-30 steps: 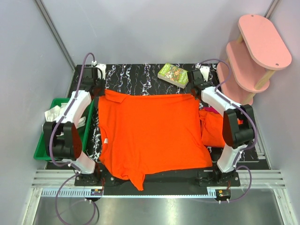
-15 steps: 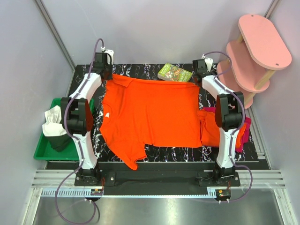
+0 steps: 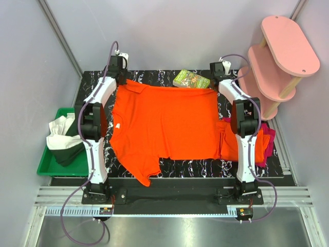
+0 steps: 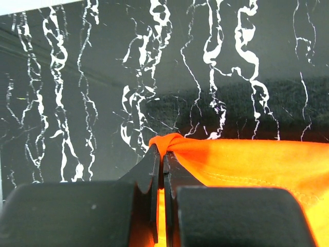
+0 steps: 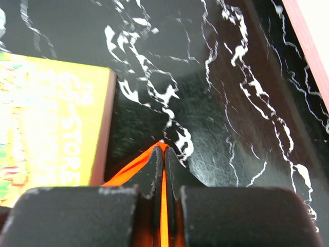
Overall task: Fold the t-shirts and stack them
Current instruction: Fold the flattened tshirt in 1/3 of the way
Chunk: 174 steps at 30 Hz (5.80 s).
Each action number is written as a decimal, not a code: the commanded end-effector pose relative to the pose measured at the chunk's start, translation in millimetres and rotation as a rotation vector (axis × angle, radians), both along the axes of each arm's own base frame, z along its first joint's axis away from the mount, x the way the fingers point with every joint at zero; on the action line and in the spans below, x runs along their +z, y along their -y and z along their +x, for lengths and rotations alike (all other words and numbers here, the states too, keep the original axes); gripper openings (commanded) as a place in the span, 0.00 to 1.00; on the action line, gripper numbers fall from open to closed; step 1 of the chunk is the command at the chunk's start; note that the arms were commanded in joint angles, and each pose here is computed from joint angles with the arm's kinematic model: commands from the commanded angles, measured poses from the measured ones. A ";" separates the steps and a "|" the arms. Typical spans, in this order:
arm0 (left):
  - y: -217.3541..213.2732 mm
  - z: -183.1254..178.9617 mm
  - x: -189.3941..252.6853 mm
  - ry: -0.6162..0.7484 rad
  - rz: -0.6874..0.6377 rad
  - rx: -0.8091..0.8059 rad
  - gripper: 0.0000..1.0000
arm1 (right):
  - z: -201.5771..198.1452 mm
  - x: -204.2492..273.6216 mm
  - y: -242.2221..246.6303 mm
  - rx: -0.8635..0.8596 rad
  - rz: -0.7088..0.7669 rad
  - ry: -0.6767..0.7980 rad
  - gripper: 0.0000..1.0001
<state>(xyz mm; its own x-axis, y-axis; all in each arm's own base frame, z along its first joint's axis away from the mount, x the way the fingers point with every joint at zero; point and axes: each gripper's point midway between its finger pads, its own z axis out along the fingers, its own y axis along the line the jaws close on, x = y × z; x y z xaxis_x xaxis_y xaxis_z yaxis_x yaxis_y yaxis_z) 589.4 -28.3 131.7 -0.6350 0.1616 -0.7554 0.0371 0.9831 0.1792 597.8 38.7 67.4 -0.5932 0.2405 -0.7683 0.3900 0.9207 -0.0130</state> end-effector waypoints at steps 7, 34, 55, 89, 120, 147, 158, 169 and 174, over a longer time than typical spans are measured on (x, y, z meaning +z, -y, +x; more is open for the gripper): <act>-6.3 -1.3 56.2 0.135 -0.021 0.051 0.00 | 5.9 65.8 -10.0 0.022 0.020 0.124 0.00; -13.8 17.3 66.7 0.169 -0.007 0.066 0.00 | 16.1 68.8 -23.6 0.043 -0.015 0.152 0.00; -11.4 8.4 65.1 0.161 -0.040 0.077 0.00 | 12.1 58.1 -21.8 0.036 0.020 0.126 0.00; -8.5 -127.2 -9.9 -0.074 -0.054 0.049 0.00 | -111.1 -5.9 -36.4 0.009 0.045 -0.073 0.00; -17.4 -159.3 -76.7 -0.299 0.012 0.068 0.00 | -145.4 -63.7 -13.8 -0.132 0.056 -0.286 0.00; 16.5 -143.0 -6.1 -0.113 -0.090 -0.018 0.99 | -110.6 37.8 -136.1 0.286 0.116 -0.044 0.80; 19.6 -127.7 -29.1 -0.169 -0.085 -0.026 0.94 | -105.4 33.5 -178.1 0.399 0.162 -0.047 0.59; -6.7 -87.5 -55.9 -0.224 -0.076 0.049 0.70 | -148.4 56.7 -301.1 0.690 0.200 -0.014 0.59; -22.4 -77.6 -67.6 -0.247 -0.060 0.067 0.55 | -156.9 48.7 -351.3 0.787 0.269 -0.042 0.59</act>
<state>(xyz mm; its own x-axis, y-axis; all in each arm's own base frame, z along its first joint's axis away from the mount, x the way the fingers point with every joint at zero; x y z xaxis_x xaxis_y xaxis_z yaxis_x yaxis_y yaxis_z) 494.7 -18.6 56.7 -0.8233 0.0762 -0.5624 0.0238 0.9947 0.0999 438.7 355.3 112.9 -0.6917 -0.0815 -0.7175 -0.3008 0.9358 0.1837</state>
